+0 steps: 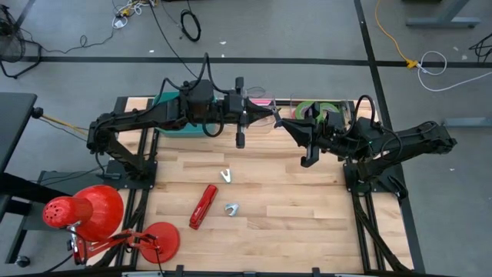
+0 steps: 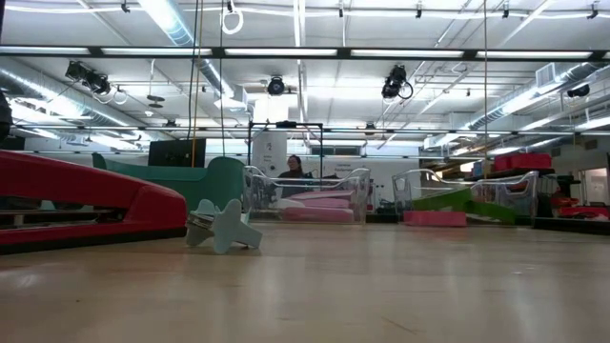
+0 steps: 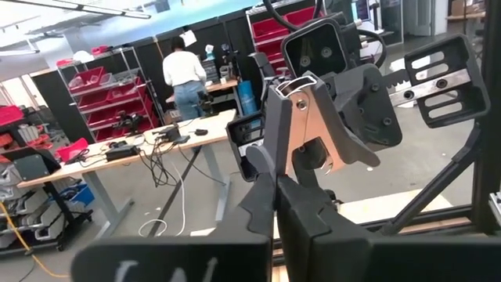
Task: Pick and place Stapler, Stapler remover, tape
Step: Put the black staple remover into the blue bin
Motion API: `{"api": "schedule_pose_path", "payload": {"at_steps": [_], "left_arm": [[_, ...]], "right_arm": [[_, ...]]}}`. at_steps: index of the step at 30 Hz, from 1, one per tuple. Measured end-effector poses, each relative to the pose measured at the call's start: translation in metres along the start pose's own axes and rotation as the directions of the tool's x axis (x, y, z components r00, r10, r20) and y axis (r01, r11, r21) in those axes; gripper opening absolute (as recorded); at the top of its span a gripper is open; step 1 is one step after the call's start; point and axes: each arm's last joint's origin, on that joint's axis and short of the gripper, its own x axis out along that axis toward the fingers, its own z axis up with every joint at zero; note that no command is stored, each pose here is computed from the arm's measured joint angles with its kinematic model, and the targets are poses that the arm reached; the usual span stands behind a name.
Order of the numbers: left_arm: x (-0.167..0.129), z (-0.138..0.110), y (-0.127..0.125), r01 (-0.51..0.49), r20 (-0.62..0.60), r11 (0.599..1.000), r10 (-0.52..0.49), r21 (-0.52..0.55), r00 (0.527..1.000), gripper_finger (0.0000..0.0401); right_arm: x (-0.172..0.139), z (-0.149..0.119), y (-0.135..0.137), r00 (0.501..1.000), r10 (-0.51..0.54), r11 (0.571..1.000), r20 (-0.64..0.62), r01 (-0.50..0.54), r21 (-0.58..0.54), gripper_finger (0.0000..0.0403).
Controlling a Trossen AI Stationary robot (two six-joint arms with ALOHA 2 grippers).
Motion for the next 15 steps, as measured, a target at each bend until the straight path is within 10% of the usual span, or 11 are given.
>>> {"api": "schedule_pose_path", "payload": {"at_steps": [15], "left_arm": [[0.0,-0.0001,-0.0004,0.014,0.002,1.0,-0.014,-0.004,1.0,0.0003]], "right_arm": [[0.0,-0.0001,0.0,1.0,-0.002,1.0,0.0,0.002,0.021,0.0019]]}}
